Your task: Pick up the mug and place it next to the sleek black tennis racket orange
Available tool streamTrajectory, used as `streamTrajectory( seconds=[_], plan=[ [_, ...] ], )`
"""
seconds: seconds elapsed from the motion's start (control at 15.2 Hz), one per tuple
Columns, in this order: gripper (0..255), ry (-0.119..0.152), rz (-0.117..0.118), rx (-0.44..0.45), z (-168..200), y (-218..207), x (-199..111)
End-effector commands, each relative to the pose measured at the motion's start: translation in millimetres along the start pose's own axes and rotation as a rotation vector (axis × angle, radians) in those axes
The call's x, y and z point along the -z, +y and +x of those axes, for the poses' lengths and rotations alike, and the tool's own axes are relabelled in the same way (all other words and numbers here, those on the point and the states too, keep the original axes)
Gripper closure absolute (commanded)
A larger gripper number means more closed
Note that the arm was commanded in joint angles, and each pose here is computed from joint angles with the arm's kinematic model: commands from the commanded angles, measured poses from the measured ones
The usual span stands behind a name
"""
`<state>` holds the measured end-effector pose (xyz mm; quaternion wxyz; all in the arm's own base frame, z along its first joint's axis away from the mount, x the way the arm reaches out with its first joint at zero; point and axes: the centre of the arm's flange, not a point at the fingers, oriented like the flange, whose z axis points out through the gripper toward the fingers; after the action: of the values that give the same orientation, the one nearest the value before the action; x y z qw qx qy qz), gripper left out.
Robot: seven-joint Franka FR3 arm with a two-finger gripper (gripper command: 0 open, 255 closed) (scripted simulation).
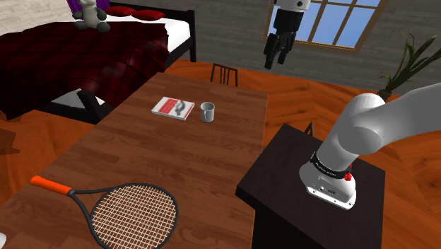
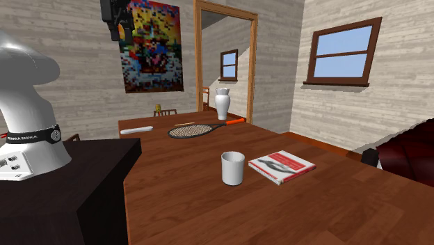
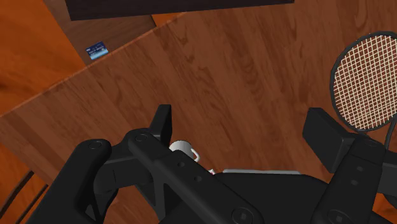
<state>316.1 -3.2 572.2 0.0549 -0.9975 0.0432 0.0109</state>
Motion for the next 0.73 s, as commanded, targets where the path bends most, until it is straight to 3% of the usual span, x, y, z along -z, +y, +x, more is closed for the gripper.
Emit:
streamTrajectory(
  seconds=[0.0,0.66],
  plan=[
    [0,0.000,0.000,0.000,0,0,0],
    [0,0.012,-0.010,-0.019,88,24,-93]
  ],
)
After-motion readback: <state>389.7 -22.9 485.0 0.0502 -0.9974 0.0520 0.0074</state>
